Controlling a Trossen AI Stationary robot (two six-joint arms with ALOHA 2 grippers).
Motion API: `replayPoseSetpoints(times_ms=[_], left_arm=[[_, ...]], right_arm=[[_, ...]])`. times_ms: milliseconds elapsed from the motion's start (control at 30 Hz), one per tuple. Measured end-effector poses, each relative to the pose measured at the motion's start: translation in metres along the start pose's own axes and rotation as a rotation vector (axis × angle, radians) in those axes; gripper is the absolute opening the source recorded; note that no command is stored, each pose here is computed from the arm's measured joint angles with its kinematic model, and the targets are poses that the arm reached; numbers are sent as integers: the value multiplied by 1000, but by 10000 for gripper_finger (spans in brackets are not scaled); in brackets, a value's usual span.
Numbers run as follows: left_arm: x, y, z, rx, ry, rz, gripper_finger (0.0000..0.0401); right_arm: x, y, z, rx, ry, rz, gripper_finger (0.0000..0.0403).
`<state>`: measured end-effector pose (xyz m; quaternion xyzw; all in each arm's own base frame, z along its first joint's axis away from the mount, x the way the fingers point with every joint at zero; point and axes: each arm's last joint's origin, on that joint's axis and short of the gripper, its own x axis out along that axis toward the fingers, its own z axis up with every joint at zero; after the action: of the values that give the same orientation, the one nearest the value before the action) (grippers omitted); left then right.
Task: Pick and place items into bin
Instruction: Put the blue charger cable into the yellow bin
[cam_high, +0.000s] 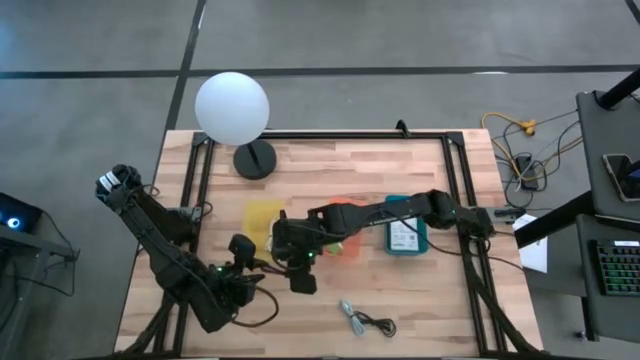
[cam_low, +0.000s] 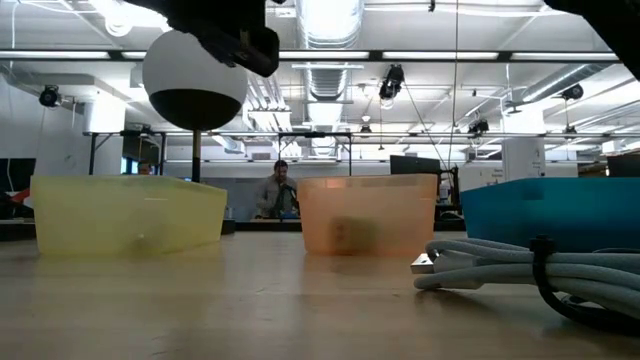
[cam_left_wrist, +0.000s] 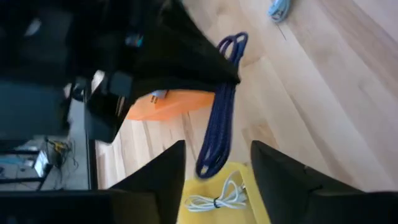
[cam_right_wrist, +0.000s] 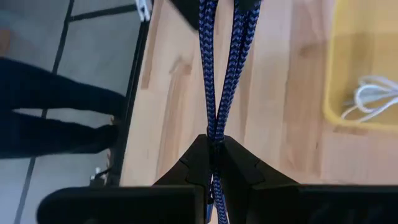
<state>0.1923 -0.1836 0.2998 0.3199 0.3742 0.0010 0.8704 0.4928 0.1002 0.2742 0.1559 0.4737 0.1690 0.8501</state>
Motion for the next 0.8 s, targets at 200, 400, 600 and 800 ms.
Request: replayPoseSetpoints(times_ms=[200,400,600,800], left_arm=[[4,1,-1,37,11,2,96],[7,3,1,38,1,4,42],[7,3,-1,37,16,-15,8],[5,7,-22,-23,194,19,4]], right_arm=[[0,1,2,22,-14,20,13],[0,0,2,24,-19,15,13],[-2,-2,2,58,-35,-70,24],[-25,-5,-6,76,5,-285,94]])
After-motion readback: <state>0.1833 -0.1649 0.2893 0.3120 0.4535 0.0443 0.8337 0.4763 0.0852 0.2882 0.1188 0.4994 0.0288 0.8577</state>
